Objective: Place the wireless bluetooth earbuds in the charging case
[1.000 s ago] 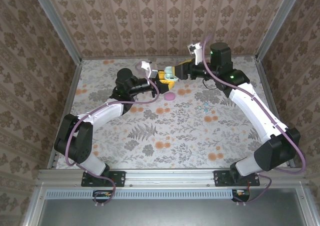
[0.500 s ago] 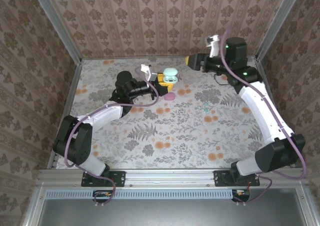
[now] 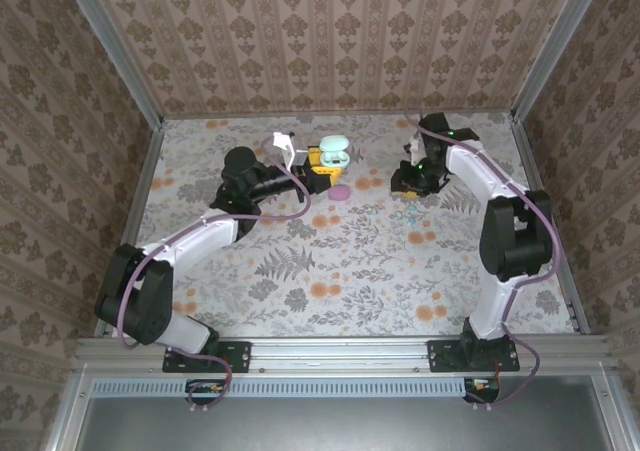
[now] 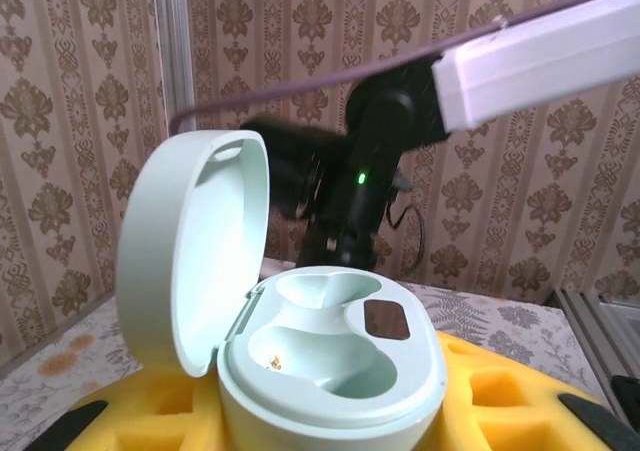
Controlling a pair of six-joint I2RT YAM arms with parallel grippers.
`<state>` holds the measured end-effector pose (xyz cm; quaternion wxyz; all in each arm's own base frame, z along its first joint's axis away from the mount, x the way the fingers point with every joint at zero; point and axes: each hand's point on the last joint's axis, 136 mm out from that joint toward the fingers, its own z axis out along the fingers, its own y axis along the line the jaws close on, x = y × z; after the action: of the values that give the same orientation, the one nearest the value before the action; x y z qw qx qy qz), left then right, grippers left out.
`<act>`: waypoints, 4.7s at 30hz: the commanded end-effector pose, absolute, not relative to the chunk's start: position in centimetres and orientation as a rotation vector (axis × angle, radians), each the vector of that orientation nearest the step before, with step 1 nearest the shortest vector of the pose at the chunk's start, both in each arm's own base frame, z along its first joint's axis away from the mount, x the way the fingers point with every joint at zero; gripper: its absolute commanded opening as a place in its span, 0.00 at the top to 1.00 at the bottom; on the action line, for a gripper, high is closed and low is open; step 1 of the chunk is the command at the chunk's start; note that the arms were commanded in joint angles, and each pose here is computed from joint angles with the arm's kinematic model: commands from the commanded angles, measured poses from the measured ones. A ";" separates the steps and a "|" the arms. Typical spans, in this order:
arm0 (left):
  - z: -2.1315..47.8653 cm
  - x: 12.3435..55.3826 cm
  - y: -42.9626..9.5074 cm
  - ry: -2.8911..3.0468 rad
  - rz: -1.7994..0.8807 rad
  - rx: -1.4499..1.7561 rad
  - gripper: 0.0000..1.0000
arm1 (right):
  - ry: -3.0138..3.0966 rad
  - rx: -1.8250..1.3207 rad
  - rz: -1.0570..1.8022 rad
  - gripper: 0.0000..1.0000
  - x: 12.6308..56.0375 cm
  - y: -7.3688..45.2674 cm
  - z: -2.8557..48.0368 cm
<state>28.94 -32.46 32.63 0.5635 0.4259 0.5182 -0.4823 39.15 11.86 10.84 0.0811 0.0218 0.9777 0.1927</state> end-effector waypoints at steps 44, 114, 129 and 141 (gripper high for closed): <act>34.8 28.2 -31.2 1.170 -1.059 1.004 0.74 | 3.141 -0.775 -0.054 0.66 39.7 11.1 2.5; 34.0 29.3 -30.5 1.213 -1.019 0.978 0.75 | 2.677 -0.125 1.225 0.80 40.5 18.5 16.3; 34.4 31.0 -27.5 1.221 -0.952 0.932 0.75 | 2.239 -0.181 1.997 0.79 38.6 22.0 28.2; 33.7 31.0 -27.1 1.232 -0.945 0.962 0.75 | 2.215 -0.227 1.959 0.80 38.2 23.0 31.3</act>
<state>32.01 -27.32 32.90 0.6030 0.3979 0.5542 -0.4134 39.09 22.71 27.12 0.0522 -0.0408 0.7540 0.6536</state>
